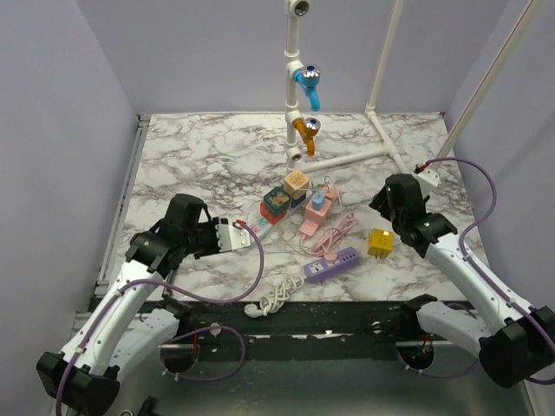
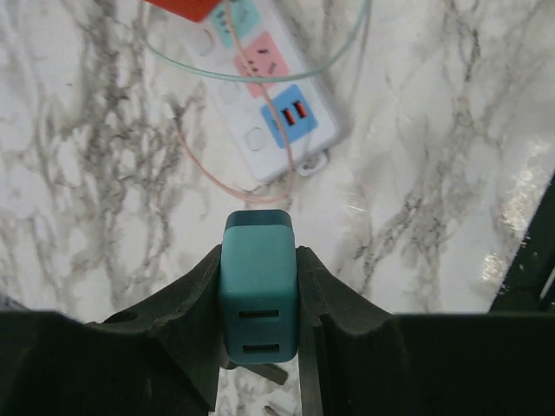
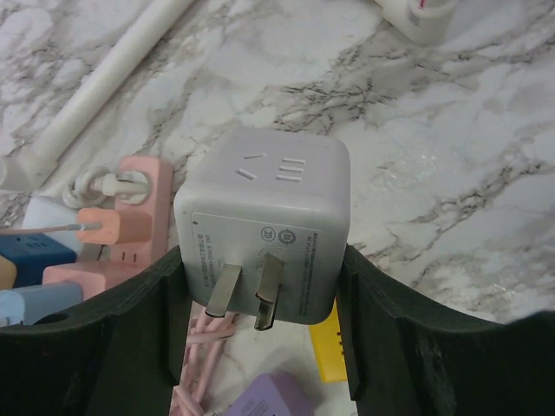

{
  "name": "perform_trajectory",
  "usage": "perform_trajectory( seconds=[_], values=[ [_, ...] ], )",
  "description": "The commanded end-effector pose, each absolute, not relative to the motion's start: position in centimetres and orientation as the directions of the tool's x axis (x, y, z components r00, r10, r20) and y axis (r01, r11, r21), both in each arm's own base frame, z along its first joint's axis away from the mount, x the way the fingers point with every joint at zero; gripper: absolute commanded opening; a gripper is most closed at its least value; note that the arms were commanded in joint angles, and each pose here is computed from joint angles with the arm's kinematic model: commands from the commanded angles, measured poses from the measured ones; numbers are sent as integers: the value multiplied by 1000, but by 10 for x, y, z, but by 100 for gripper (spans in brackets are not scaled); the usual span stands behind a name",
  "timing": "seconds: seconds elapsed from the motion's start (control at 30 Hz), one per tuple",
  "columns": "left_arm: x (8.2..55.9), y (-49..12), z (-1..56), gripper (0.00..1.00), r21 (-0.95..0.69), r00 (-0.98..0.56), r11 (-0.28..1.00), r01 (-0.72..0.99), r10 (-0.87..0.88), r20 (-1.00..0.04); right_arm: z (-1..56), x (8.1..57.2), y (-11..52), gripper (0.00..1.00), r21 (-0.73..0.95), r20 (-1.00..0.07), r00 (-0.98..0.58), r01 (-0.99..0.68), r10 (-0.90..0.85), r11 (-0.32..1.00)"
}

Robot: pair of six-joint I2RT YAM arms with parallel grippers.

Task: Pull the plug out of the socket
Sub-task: Place the plug at the center of the board.

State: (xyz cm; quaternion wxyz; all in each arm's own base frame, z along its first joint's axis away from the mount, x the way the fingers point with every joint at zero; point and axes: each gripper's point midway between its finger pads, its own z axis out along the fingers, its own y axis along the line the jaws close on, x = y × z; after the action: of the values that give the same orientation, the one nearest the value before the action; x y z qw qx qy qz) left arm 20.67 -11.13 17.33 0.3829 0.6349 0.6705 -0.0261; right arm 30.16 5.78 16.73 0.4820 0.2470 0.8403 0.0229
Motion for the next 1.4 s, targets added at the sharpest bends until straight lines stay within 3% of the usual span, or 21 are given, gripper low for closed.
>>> perform_trajectory(
  seconds=[0.0, 0.53, 0.63, 0.8, 0.93, 1.0, 1.07, 1.1, 1.17, 1.27, 1.37],
  values=[
    [175, -109, 132, 0, 334, 53, 170, 927, 822, -567, 151, 290, 41, 1, 268, -748, -430, 501, 505, 823],
    [163, -101, 53, 0, 345, 113, 87, 935, 847, -520, 89, 277, 8, 3, 183, -647, -476, 662, 596, 727],
    [162, -98, 39, 13, 342, 121, 68, 937, 858, -499, 75, 270, 5, 6, 160, -633, -483, 683, 605, 713],
    [161, -101, 25, 25, 335, 145, 37, 942, 854, -500, 57, 267, -1, 7, 132, -621, -490, 704, 612, 698],
    [162, -103, 18, 47, 313, 130, 40, 949, 854, -503, 48, 268, -5, 8, 112, -618, -495, 714, 611, 691],
    [159, -102, 14, 64, 290, 112, 45, 956, 857, -503, 45, 269, -6, 9, 107, -616, -494, 719, 614, 687],
    [156, -104, 14, 79, 273, 102, 49, 961, 852, -514, 42, 268, -7, 14, 103, -614, -493, 724, 616, 682],
    [155, -105, 16, 95, 274, 105, 50, 960, 847, -521, 40, 268, -7, 17, 101, -613, -492, 727, 618, 679],
    [151, -106, 18, 98, 278, 120, 40, 960, 837, -534, 38, 267, -8, 28, 102, -611, -488, 732, 623, 674],
    [148, -106, 24, 99, 310, 154, 24, 950, 830, -537, 41, 268, -6, 57, 118, -607, -488, 725, 627, 679],
    [150, -106, 41, 99, 349, 181, 24, 937, 821, -542, 58, 276, 2, 72, 165, -609, -488, 693, 625, 702]
  ],
)
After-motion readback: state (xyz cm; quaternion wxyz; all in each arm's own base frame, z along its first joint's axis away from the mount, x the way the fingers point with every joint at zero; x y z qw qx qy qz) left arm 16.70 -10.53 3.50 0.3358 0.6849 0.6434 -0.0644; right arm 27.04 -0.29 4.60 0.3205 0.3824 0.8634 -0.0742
